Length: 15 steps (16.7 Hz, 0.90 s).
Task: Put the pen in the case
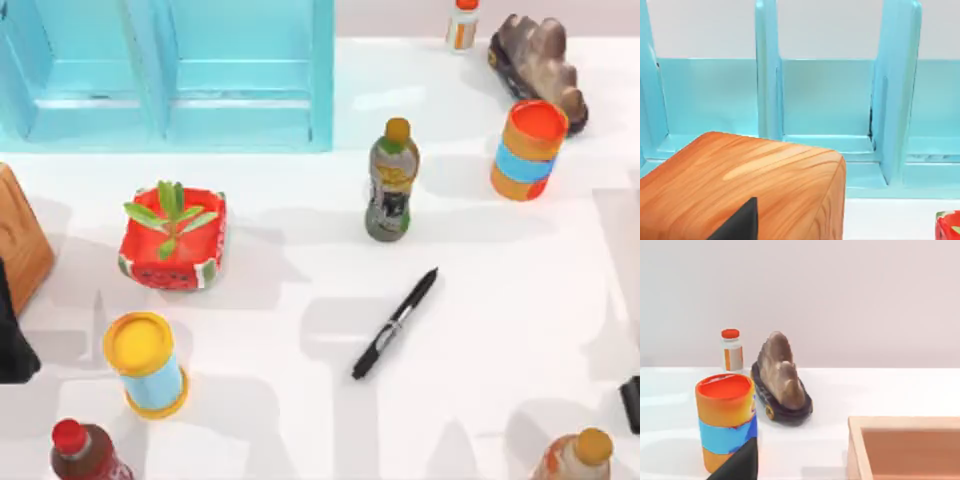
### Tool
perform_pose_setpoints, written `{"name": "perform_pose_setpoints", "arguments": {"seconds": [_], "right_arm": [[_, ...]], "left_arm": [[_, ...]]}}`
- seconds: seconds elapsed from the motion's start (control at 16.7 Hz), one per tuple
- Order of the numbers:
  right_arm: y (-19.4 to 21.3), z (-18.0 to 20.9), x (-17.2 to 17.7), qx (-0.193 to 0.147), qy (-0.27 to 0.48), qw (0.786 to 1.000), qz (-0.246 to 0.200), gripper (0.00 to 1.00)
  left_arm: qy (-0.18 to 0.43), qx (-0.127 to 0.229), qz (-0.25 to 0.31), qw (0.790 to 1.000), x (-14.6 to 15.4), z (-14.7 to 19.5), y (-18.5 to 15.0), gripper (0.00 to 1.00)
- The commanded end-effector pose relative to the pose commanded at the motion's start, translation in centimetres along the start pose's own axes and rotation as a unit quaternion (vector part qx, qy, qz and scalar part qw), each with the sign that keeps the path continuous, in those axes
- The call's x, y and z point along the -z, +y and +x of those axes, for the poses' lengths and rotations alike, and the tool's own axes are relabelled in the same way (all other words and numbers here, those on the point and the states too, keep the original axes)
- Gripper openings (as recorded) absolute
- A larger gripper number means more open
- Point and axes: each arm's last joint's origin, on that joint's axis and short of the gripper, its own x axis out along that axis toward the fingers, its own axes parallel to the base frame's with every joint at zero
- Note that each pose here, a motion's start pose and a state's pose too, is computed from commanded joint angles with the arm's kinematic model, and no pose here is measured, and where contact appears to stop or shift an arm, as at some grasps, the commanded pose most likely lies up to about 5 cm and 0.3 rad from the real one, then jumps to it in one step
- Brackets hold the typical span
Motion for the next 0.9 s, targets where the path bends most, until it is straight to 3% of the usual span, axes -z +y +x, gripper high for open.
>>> {"name": "perform_pose_setpoints", "arguments": {"seconds": [0.24, 0.54, 0.72, 0.9], "right_arm": [[0.2, 0.0, -0.6, -0.009, 0.011, 1.000, 0.013, 1.00], [1.4, 1.0, -4.9, -0.053, 0.110, 0.987, 0.102, 1.00], [3.0, 3.5, -8.2, -0.065, 0.218, 0.959, 0.168, 1.00], [5.8, 7.6, -10.6, -0.053, 0.341, 0.912, 0.224, 1.00]], "left_arm": [[0.000, 0.000, 0.000, 1.000, 0.0, 0.0, 0.0, 1.00], [0.000, 0.000, 0.000, 1.000, 0.0, 0.0, 0.0, 1.00], [0.000, 0.000, 0.000, 1.000, 0.0, 0.0, 0.0, 1.00], [0.000, 0.000, 0.000, 1.000, 0.0, 0.0, 0.0, 1.00]]}}
